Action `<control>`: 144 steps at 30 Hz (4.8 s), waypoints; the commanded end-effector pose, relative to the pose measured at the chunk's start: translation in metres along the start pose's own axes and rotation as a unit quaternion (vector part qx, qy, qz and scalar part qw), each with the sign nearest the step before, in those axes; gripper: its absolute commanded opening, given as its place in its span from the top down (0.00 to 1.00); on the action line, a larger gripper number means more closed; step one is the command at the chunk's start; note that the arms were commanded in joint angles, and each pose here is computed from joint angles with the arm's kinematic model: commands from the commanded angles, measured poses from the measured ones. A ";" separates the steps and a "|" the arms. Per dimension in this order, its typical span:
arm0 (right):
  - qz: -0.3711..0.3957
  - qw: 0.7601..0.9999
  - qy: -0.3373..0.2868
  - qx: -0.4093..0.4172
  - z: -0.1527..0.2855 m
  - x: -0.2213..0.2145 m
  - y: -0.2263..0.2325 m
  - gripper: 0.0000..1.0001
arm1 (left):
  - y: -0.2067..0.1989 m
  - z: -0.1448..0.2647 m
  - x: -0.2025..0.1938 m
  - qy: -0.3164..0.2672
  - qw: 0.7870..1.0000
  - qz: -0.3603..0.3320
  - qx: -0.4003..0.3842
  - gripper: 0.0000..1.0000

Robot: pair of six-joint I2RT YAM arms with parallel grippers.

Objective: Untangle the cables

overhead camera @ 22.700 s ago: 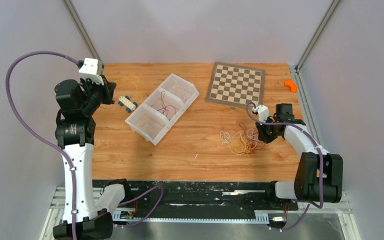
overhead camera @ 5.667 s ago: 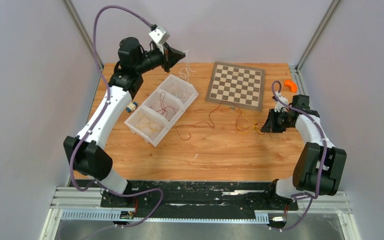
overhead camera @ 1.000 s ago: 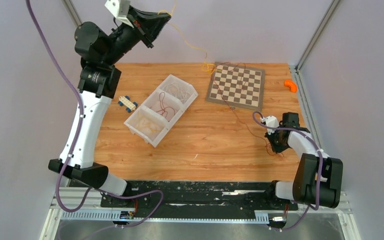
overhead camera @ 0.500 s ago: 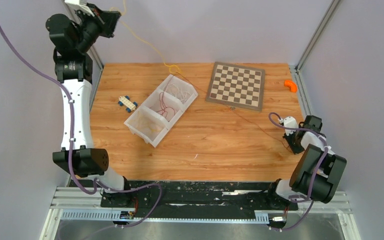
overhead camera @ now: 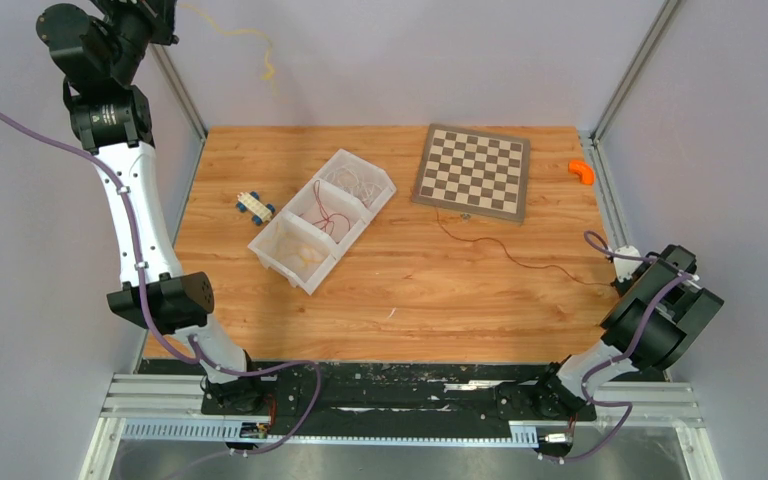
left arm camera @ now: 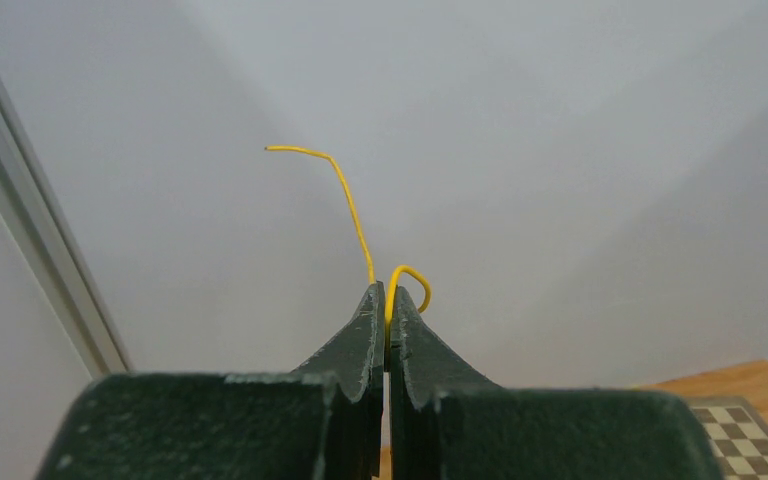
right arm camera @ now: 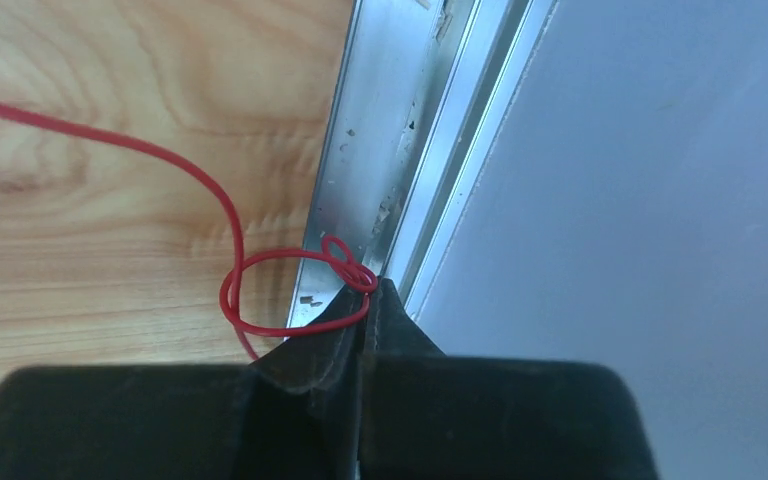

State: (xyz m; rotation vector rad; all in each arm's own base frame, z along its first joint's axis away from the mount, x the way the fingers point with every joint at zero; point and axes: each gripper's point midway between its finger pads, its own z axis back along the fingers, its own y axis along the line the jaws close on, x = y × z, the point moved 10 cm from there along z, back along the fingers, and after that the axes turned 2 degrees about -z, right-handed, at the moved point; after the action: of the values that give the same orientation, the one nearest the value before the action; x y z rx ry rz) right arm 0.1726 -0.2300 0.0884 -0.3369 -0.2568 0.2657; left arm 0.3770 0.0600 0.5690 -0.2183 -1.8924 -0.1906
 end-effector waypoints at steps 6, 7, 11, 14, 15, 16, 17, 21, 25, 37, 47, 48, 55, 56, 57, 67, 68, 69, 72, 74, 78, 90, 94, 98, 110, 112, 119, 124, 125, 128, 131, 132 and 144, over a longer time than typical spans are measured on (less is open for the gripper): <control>-0.015 0.992 -0.001 0.127 0.012 -0.007 0.037 1.00 | -0.037 0.018 0.011 -0.019 0.990 0.034 -0.137 1.00; -0.017 0.989 -0.015 0.145 0.018 -0.003 0.039 1.00 | -0.048 0.023 0.013 -0.012 0.985 0.036 -0.166 1.00; -0.028 0.975 -0.083 0.203 0.046 0.016 0.048 1.00 | -0.064 0.047 -0.022 0.052 0.976 0.062 -0.204 1.00; -0.034 0.963 -0.125 0.236 0.068 0.028 0.053 1.00 | -0.072 0.078 -0.044 0.102 0.971 0.024 -0.217 1.00; -0.033 0.960 -0.139 0.242 0.075 0.033 0.054 1.00 | -0.071 0.084 -0.065 0.123 0.966 0.011 -0.227 1.00; -0.033 0.957 -0.149 0.246 0.081 0.038 0.055 1.00 | -0.078 0.098 -0.067 0.135 0.963 0.010 -0.233 1.00; -0.032 0.954 -0.159 0.252 0.087 0.043 0.057 1.00 | -0.078 0.106 -0.086 0.158 0.958 0.003 -0.241 1.00; -0.028 0.946 -0.183 0.265 0.103 0.064 0.059 1.00 | -0.090 0.137 -0.117 0.193 0.947 -0.004 -0.256 1.00; -0.025 0.942 -0.189 0.277 0.109 0.079 0.063 1.00 | -0.096 0.160 -0.146 0.223 0.940 0.008 -0.259 1.00; -0.026 0.931 -0.198 0.304 0.117 0.102 0.074 1.00 | -0.097 0.189 -0.187 0.265 0.933 -0.021 -0.241 1.00; -0.026 0.932 -0.192 0.306 0.115 0.098 0.078 1.00 | -0.084 0.195 -0.233 0.325 0.911 -0.058 -0.248 1.00; -0.026 0.932 -0.191 0.306 0.115 0.098 0.078 1.00 | -0.082 0.197 -0.239 0.332 0.906 -0.070 -0.253 1.00; -0.027 0.934 -0.186 0.305 0.113 0.099 0.076 1.00 | -0.081 0.217 -0.291 0.419 0.849 -0.088 -0.309 1.00; -0.028 0.933 -0.187 0.305 0.113 0.099 0.076 1.00 | -0.084 0.217 -0.302 0.438 0.836 -0.081 -0.321 1.00; -0.028 0.933 -0.187 0.306 0.113 0.099 0.076 1.00 | -0.084 0.218 -0.307 0.458 0.826 -0.085 -0.317 1.00; -0.027 0.928 -0.191 0.318 0.123 0.114 0.085 1.00 | -0.086 0.183 -0.374 0.589 0.756 -0.100 -0.266 1.00; -0.025 0.928 -0.193 0.318 0.126 0.115 0.087 1.00 | -0.085 0.182 -0.379 0.598 0.751 -0.101 -0.262 1.00; -0.024 0.927 -0.195 0.319 0.128 0.116 0.088 1.00 | -0.088 0.178 -0.380 0.598 0.749 -0.106 -0.264 1.00; -0.019 0.924 -0.202 0.324 0.134 0.120 0.094 1.00 | -0.091 0.177 -0.388 0.613 0.730 -0.130 -0.272 1.00; -0.012 0.922 -0.209 0.327 0.139 0.124 0.097 1.00 | -0.092 0.177 -0.387 0.612 0.725 -0.143 -0.282 1.00; -0.001 0.913 -0.228 0.338 0.149 0.131 0.102 1.00 | -0.098 0.173 -0.356 0.591 0.737 -0.126 -0.304 0.67; 0.042 0.874 -0.277 0.396 0.181 0.163 0.128 1.00 | -0.136 0.143 -0.248 0.428 0.807 -0.086 -0.397 0.22; 0.057 0.868 -0.280 0.406 0.184 0.185 0.140 1.00 | -0.189 0.114 -0.263 0.380 0.820 -0.055 -0.424 0.20; 0.067 0.868 -0.275 0.408 0.183 0.204 0.149 1.00 | -0.246 0.087 -0.301 0.400 0.816 -0.029 -0.416 0.19; 0.002 0.869 -0.237 0.434 0.135 0.235 0.173 1.00 | -0.323 0.065 -0.407 0.498 0.803 -0.010 -0.327 0.19; 0.004 0.867 -0.238 0.439 0.127 0.247 0.181 1.00 | -0.327 0.063 -0.415 0.505 0.799 -0.002 -0.325 0.22; -0.001 0.854 -0.224 0.470 0.102 0.291 0.217 1.00 | -0.339 0.067 -0.431 0.521 0.777 0.023 -0.352 0.53; -0.006 0.849 -0.211 0.484 0.086 0.310 0.238 0.98 | -0.343 0.078 -0.435 0.536 0.757 0.056 -0.370 0.77; -0.005 0.848 -0.210 0.487 0.083 0.312 0.241 0.97 | -0.343 0.079 -0.436 0.536 0.755 0.058 -0.372 0.79; -0.001 0.844 -0.206 0.496 0.073 0.315 0.249 0.80 | -0.346 0.081 -0.437 0.543 0.750 0.080 -0.368 0.88; 0.001 0.840 -0.196 0.506 0.065 0.314 0.256 0.68 | -0.347 0.082 -0.440 0.547 0.747 0.086 -0.368 0.90; 0.001 0.840 -0.192 0.508 0.063 0.313 0.257 0.66 | -0.347 0.082 -0.440 0.546 0.746 0.087 -0.370 0.90; 0.027 0.839 -0.201 0.505 0.068 0.308 0.265 0.40 | -0.349 0.085 -0.439 0.545 0.739 0.100 -0.384 0.82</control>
State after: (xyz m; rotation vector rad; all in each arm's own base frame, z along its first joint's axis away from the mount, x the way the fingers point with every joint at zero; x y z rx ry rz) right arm 0.3794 0.1150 0.0988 0.7715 -0.3905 0.4120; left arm 0.3548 -0.2764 0.1173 -0.6456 -0.5026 -0.7606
